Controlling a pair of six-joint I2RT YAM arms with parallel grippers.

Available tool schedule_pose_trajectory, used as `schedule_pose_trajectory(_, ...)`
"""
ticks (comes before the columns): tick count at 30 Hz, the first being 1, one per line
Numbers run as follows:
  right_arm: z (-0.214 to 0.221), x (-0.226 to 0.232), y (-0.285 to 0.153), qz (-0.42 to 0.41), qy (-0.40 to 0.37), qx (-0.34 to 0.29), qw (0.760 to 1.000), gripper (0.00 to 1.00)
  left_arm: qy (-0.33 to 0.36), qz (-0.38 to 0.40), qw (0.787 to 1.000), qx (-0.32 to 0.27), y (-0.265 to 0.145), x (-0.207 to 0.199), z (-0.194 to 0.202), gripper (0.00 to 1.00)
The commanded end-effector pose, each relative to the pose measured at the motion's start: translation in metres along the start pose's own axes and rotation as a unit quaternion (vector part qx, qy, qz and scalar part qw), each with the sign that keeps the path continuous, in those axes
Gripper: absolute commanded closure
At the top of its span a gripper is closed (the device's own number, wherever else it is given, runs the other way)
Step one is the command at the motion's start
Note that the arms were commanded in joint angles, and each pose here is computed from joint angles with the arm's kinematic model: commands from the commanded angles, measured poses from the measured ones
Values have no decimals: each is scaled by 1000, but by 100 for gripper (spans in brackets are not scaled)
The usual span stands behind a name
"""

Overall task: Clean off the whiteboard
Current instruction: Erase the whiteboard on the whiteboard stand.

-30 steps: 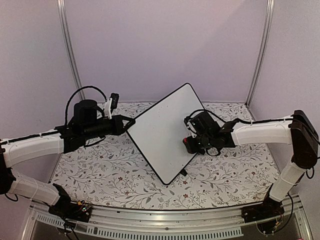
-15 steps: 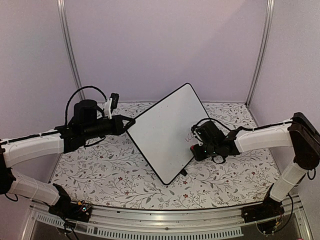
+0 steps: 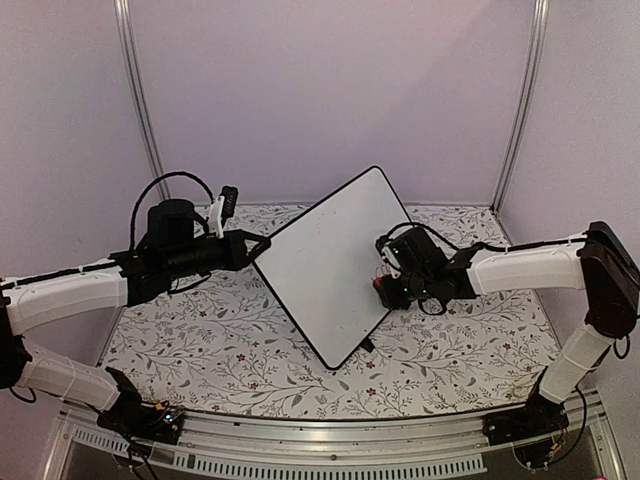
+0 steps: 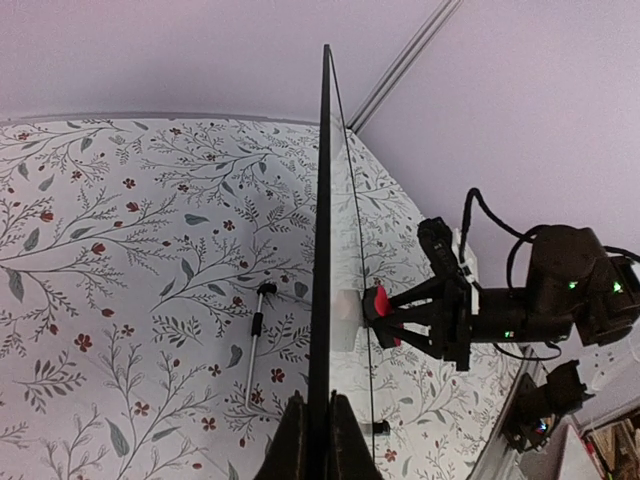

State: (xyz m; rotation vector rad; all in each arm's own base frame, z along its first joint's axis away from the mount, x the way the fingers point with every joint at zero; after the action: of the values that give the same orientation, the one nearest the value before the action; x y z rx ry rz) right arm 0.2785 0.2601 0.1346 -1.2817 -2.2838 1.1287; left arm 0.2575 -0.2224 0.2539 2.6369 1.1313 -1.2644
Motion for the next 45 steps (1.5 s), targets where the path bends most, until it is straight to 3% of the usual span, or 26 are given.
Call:
schedule_pose_trajectory(1,-31,2,4,0,-14,-34,999,77,48,34,998,32,2,-10,11,100)
schedule_pose_trajectory(10,-50,-3,7,15,-21,-40,999,77,49,36,998,32,1,-11,10,100)
schedule_pose_trajectory(23,7,-2,19,1,-4,8,1000,77,48,40,998,32,1,-12,10,100)
schedule_pose_trajectory(39,43,-7,13,1,13,29,999,77,48,41,998,32,0,-13,10,100)
schedule_pose_trajectory(45,38,-9,9,-2,22,17,1000,77,47,40,998,32,0,-12,10,100)
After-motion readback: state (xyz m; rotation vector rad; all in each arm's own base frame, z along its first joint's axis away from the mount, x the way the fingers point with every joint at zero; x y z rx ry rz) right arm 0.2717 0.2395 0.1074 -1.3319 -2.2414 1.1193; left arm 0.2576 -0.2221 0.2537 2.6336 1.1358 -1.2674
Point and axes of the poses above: each gripper's point midway between its finger pads, its own y axis out along the fingers, its own x axis along the line the jaws close on, z = x × y, the point moved 7 cm from there along -y, back along the fingers, and after that the axes turned 12 degrees about -y, right-handed, at the moved point
